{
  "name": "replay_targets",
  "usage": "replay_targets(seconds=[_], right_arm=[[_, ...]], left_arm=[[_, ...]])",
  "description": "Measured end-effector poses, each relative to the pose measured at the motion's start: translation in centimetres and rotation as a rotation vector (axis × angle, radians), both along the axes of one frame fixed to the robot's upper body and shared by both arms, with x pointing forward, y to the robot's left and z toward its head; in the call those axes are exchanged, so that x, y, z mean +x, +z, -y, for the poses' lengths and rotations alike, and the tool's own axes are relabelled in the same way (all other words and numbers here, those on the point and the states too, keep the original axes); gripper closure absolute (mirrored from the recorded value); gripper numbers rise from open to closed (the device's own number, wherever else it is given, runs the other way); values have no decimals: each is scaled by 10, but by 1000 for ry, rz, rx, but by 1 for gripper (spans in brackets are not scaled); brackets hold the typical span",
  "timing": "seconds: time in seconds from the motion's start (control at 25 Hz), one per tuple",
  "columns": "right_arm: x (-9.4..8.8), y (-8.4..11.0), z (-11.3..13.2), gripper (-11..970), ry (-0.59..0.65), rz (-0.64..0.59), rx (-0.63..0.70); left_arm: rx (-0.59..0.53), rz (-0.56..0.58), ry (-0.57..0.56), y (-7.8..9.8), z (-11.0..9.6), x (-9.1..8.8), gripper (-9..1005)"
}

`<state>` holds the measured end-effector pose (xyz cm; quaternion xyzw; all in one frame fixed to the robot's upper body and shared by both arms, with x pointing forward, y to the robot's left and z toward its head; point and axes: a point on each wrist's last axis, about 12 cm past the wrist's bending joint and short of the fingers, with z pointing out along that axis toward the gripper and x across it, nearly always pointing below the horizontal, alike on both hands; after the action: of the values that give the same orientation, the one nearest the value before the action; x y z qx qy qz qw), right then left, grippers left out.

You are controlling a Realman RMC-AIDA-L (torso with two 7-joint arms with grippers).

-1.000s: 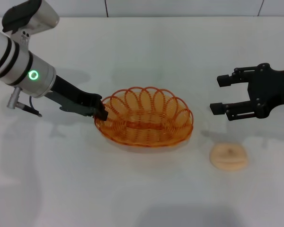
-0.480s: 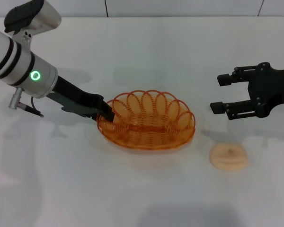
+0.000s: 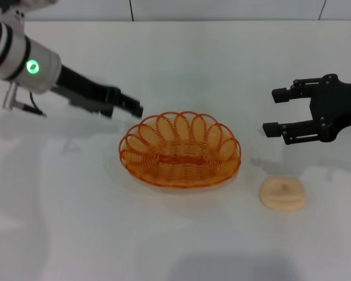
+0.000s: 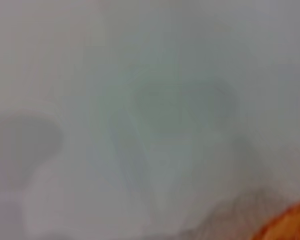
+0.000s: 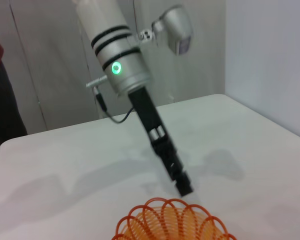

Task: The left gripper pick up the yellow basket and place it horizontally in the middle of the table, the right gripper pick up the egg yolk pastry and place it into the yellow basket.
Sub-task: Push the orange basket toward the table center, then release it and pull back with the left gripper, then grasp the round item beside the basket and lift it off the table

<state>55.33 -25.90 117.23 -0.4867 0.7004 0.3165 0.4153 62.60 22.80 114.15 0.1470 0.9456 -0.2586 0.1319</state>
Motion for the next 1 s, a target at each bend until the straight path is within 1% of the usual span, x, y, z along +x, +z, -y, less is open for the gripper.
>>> replay_targets(seconds=[0.04, 0.08, 0.2, 0.32, 0.52, 0.68, 0.8, 0.88, 1.0], right_arm=[[0, 0, 0, 220, -1, 0, 1], [0, 0, 1, 220, -3, 1, 2], [0, 1, 1, 220, -3, 1, 2], [0, 1, 1, 220, -4, 1, 3], [1, 0, 1, 220, -12, -2, 6], [1, -2, 1, 220, -19, -8, 9], [1, -2, 1, 220, -21, -11, 10], [1, -2, 1, 220, -21, -11, 10], [0, -2, 2, 220, -22, -13, 10]], left_arm=[[-3, 24, 0, 4, -1, 2, 330], [-15, 83, 6, 15, -3, 7, 271], [-44, 171, 21, 27, -7, 13, 187], [-72, 248, 4, 32, -14, 12, 103], [-143, 328, -25, 32, -26, 5, 108], [-256, 422, -89, 41, -46, -15, 108], [-351, 482, -163, 47, -61, -36, 108], [-397, 493, -212, 50, -69, -48, 108], [-446, 457, -323, 51, -77, -68, 108]])
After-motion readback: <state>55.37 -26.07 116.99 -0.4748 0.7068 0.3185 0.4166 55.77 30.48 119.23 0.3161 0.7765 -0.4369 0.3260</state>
